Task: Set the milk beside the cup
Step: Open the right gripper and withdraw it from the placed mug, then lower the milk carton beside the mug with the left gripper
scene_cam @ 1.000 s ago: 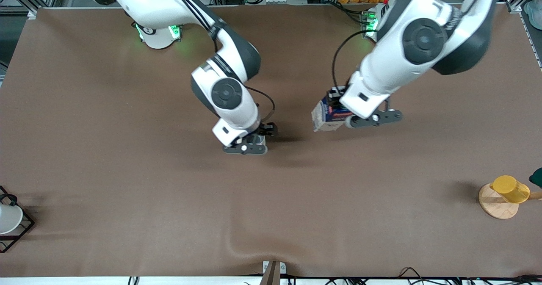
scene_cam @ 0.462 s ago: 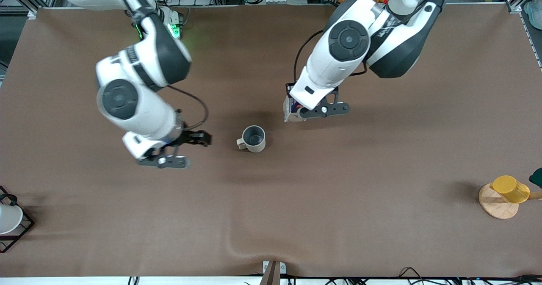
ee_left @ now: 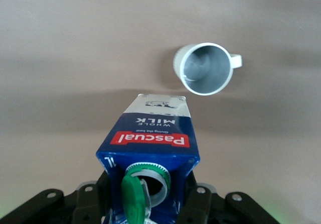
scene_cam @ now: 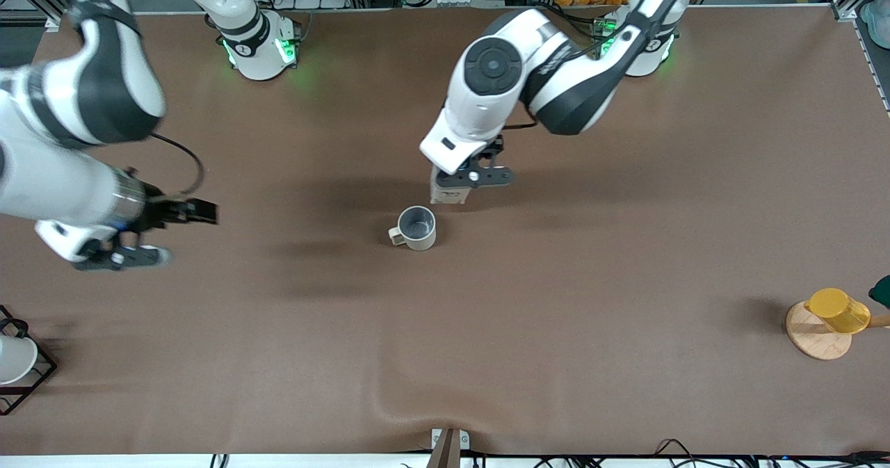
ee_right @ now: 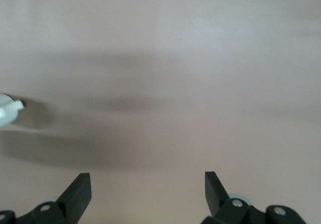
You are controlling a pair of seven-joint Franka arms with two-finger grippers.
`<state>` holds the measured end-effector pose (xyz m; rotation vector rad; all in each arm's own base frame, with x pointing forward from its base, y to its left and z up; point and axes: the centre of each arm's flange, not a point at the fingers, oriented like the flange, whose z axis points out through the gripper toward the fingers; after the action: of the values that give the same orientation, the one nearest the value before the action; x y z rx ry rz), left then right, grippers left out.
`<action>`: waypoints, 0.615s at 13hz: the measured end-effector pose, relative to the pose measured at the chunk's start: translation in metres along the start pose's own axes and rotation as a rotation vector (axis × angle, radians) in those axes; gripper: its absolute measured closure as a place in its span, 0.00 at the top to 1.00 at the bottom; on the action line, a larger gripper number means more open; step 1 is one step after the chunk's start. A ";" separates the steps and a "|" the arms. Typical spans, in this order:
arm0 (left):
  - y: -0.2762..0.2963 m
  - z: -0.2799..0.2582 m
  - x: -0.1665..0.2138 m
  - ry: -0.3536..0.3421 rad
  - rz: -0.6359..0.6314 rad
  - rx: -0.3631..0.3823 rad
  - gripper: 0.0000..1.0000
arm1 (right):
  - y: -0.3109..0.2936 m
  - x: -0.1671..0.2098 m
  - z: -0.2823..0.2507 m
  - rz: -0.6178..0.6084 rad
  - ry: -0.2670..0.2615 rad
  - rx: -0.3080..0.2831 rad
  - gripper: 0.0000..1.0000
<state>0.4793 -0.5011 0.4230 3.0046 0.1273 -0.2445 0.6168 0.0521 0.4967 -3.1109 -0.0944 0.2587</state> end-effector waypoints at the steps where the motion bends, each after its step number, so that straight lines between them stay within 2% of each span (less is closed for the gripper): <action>1: 0.007 0.013 -0.004 0.003 0.007 0.011 0.56 | 0.006 -0.017 -0.016 0.006 0.008 -0.008 1.00; 5: 0.024 0.049 -0.016 0.010 0.040 0.062 0.56 | 0.009 -0.090 -0.079 0.035 0.028 -0.045 1.00; 8: 0.038 0.063 -0.026 0.017 0.065 0.059 0.56 | 0.046 -0.117 -0.098 0.088 0.022 -0.040 1.00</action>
<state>0.4475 -0.5488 0.3701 3.0631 0.0238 -0.2193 0.5204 -0.0028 0.6112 -3.1611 0.0386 0.2264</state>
